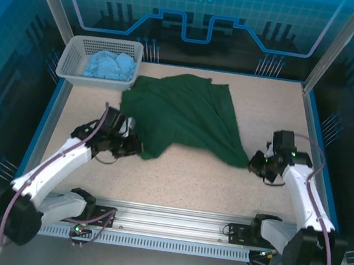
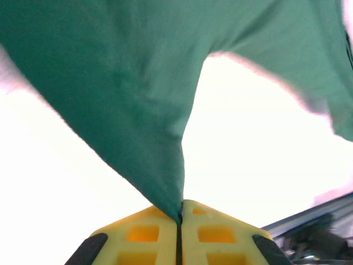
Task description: Fold and stack the t-shirts
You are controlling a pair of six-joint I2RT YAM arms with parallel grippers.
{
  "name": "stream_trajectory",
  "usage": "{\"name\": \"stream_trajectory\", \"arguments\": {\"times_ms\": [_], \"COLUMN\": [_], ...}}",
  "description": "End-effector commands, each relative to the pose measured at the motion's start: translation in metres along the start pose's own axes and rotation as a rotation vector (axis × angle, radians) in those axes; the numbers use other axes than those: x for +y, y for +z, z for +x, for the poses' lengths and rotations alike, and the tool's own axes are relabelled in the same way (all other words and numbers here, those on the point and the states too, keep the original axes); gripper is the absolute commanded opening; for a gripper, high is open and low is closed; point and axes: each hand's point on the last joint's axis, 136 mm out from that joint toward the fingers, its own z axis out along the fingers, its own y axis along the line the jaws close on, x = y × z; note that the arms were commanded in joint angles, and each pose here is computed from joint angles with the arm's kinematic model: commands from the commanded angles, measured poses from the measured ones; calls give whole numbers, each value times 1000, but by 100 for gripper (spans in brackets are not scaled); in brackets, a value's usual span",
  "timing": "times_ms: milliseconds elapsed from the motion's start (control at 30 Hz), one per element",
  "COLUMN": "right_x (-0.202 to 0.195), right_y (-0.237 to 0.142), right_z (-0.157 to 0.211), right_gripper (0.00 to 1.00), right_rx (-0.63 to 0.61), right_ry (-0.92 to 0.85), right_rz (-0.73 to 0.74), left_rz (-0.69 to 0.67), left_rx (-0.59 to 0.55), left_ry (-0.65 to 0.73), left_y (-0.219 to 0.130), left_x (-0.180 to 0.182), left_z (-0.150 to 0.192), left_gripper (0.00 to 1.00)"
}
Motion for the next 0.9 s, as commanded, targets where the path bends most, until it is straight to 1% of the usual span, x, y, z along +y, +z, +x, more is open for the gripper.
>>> {"name": "stream_trajectory", "arguments": {"times_ms": [0,67,100,133,167,200,267,300,333,367,433,467,500,533,600,667,700,733,800,867], "right_x": [-1,-1,1,4,3,4,-7,-13,-22,-29,-44,-50,-53,-57,-48,-29,-20,-8,19,45], "right_y": [-28,-43,-47,-49,-45,-50,-45,-43,-43,-45,-41,-43,-46,-47,-62,-66,-66,-65,-59,-44], "right_z": [-7,-22,-28,-35,-36,-41,-38,-36,-32,-30,-21,-19,-20,-20,-37,-57,-65,-74,-91,-101], "right_gripper": [0,0,0,1,4,6,6,7,11,21,38,46,52,56,58,57,56,54,54,52], "right_rx": [-132,-209,-224,-233,-215,-222,-202,-196,-193,-198,-186,-189,-194,-193,-242,-273,-277,-285,-293,-227], "right_ry": [82,112,119,115,122,132,174,189,213,236,273,300,316,331,334,304,286,254,158,66], "right_rz": [-27,-13,-9,-8,8,16,66,88,128,159,213,244,262,286,272,211,189,168,143,165], "left_rz": [-6,-8,-1,12,23,29,27,20,10,-16,-58,-89,-121,-150,-154,-124,-108,-90,-96,-133], "left_rx": [-266,-356,-368,-362,-340,-316,-279,-278,-289,-312,-374,-419,-459,-498,-533,-506,-484,-438,-347,-226], "left_ry": [70,78,83,84,78,74,48,39,36,30,27,22,4,-17,-56,-83,-86,-86,-122,-159], "left_y": [-74,-95,-97,-96,-91,-86,-74,-71,-70,-72,-80,-87,-93,-98,-102,-90,-82,-67,-38,-3], "left_x": [-9,-15,-19,-24,-27,-29,-26,-23,-19,-14,-6,-3,1,5,2,-11,-19,-27,-32,-33], "left_z": [-21,-35,-41,-44,-45,-44,-42,-41,-41,-43,-52,-60,-68,-81,-106,-131,-140,-149,-162,-166], "left_gripper": [10,11,12,15,19,20,17,19,33,52,59,67,75,76,74,69,67,64,61,56]}}
